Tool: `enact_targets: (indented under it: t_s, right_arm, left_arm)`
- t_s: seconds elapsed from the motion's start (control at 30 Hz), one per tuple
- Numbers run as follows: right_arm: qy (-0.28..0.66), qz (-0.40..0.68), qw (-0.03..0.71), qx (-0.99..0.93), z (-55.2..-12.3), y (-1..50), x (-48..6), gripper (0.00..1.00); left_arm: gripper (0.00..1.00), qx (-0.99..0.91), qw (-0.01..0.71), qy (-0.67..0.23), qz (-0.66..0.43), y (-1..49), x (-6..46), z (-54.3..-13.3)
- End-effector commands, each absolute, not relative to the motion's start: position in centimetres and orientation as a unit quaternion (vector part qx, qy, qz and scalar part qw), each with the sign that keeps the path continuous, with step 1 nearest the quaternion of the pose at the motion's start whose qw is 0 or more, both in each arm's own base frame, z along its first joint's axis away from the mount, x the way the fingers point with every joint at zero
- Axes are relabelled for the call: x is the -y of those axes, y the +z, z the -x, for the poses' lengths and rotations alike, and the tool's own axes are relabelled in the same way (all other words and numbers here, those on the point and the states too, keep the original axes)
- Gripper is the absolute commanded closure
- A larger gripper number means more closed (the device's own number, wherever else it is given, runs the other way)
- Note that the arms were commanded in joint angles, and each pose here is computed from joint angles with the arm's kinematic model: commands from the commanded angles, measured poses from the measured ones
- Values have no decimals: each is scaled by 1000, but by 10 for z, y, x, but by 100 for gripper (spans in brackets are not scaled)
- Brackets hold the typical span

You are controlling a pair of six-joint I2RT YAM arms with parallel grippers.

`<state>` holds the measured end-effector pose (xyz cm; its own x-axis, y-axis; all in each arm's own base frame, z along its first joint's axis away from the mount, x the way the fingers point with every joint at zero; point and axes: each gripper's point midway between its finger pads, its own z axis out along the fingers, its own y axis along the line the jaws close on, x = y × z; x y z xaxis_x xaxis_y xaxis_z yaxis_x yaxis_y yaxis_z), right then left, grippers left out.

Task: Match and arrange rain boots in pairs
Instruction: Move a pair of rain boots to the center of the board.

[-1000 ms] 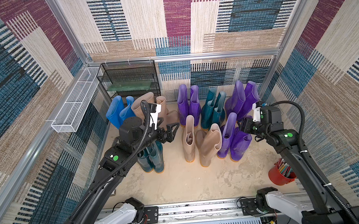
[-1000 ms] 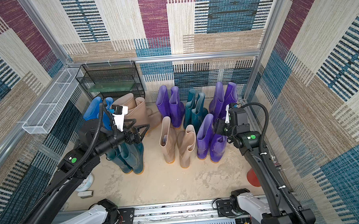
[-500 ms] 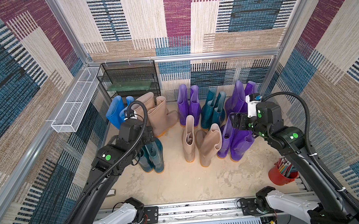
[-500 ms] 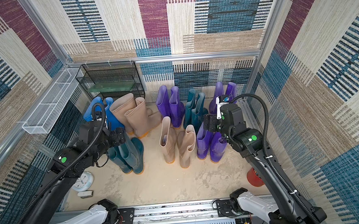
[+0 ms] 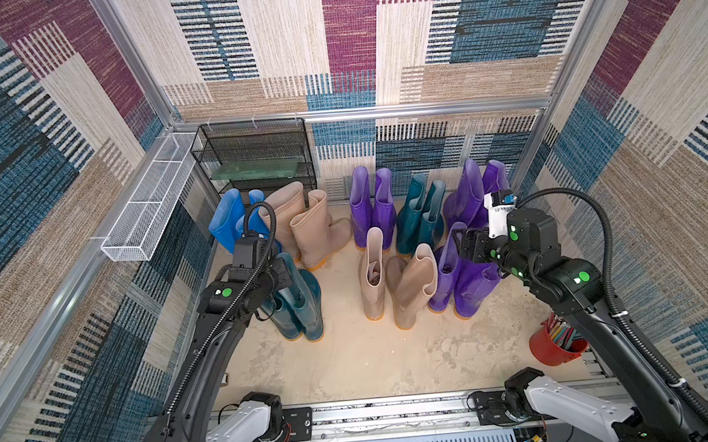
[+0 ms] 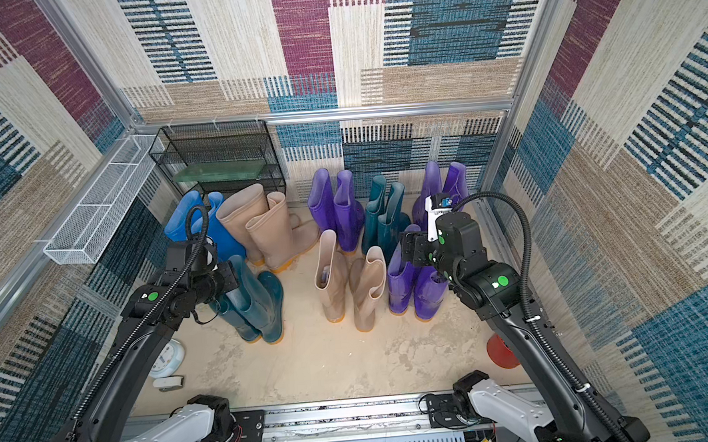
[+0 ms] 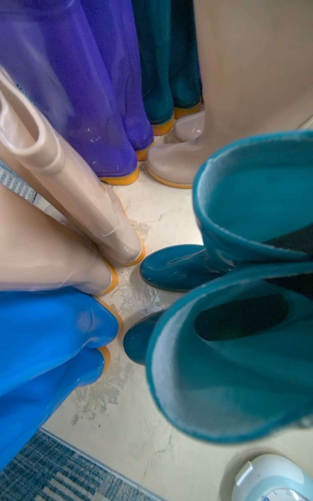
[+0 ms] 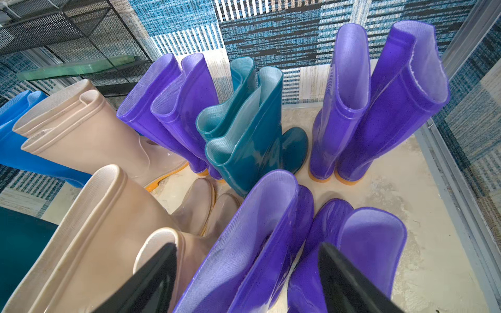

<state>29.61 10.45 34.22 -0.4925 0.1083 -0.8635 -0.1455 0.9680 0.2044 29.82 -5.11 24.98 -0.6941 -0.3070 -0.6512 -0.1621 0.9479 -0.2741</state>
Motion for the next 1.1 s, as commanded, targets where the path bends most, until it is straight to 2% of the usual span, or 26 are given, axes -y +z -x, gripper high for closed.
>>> enact_targets:
  t_s: [0.0,0.23,0.37,0.8,1.07]
  right_arm:
    - [132,11,519,-844,-298,350,-106,16]
    - [133,10,525,-841,-299,355,-106,16]
    - [135,10,527,-839,-299,357,-106,16]
    - [143,8,527,-838,-295,357,-107,17]
    - [133,8,523,-842,-295,353,-105,15]
  left_arm:
    - [100,-914,371,-143,84,259,70,-298]
    - [100,-909,350,-223,32,282,109,-282]
    - [100,-911,336,-239,-25,283,135,-284]
    - [100,-907,371,-194,-50,294,153,-332]
    - [100,-906,357,-210,-85,286,174,-330]
